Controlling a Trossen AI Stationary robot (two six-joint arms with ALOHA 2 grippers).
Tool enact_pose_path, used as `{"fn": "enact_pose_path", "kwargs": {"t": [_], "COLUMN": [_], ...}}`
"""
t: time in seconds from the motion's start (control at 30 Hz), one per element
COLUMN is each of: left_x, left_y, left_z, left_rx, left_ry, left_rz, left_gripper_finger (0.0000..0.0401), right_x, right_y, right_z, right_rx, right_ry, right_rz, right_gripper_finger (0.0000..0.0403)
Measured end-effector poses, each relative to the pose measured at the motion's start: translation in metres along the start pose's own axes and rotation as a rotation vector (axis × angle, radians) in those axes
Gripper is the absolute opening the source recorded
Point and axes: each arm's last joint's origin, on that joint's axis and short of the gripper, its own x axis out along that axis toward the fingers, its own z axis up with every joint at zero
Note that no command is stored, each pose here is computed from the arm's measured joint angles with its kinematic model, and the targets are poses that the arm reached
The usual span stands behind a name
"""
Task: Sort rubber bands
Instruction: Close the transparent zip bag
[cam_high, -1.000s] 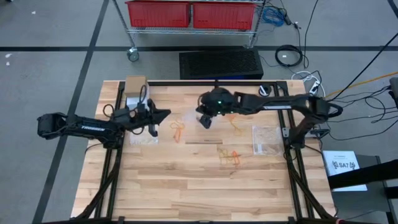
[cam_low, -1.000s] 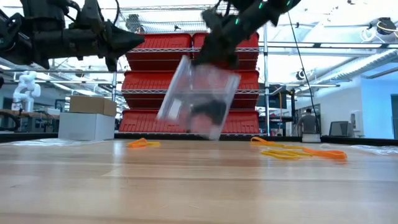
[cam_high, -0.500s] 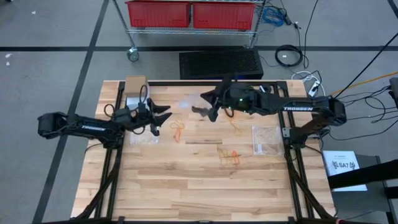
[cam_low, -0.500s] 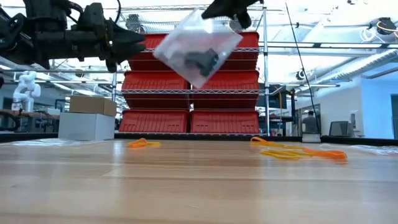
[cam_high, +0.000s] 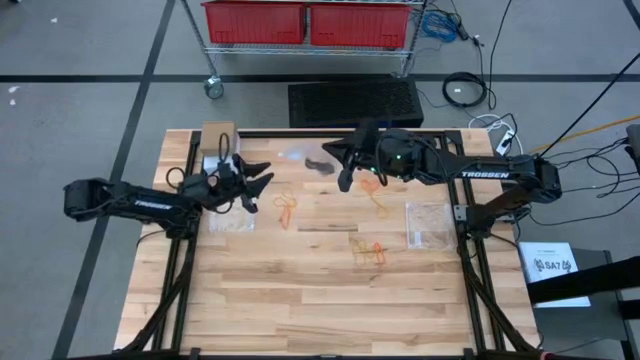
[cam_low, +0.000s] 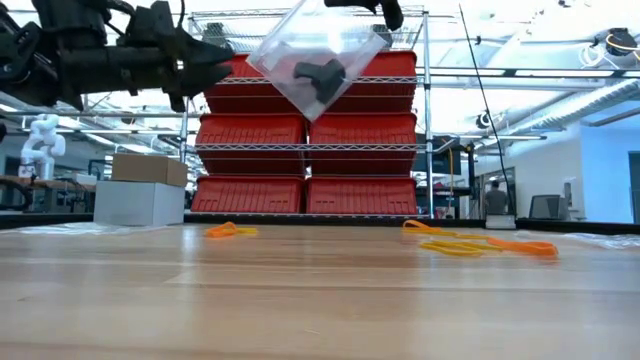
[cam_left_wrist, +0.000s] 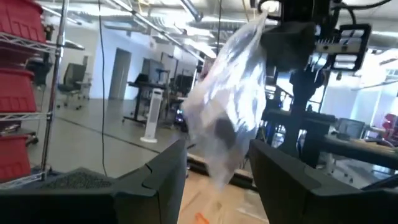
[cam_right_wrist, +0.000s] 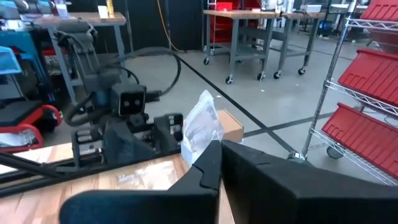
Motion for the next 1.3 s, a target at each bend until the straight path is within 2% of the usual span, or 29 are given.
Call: {"fn": "enact_pose_path", "kwargs": {"t": [0.13,0.33,0.47,0.9,1.13,1.3], "left_x": [0.002,0.02,0.028,0.03,0.029,0.029], "left_y": [0.0,-0.006,-0.006,-0.004,-0.008,-0.008], "left_z": [0.0,0.009,0.011,0.007,0.015,0.015], "left_rx": [-0.003,0.025,0.03,0.051,0.054,0.07], "left_ry": [-0.011,-0.034,-0.036,-0.016,-0.086,-0.088], "left_rz": [-0.005,-0.072,-0.072,-0.051,-0.131,-0.134], "left_gripper_finger": [0.018,0.018,0.018,0.018,0.018,0.0164], "right_x": [0.0,-0.001,-0.003,-0.004,-0.005,-0.005], "right_y": [0.001,0.007,0.012,0.019,0.02,0.02], "right_z": [0.001,0.004,0.005,0.004,0.004,0.004], "right_rx": [0.003,-0.007,-0.011,-0.036,-0.04,-0.041], "right_ry": [-0.012,-0.046,-0.052,-0.055,-0.054,-0.055], "right_rz": [0.016,0.051,0.066,0.085,0.088,0.089], "right_gripper_finger": [0.0,0.0,0.0,0.0,0.0,0.0]}}
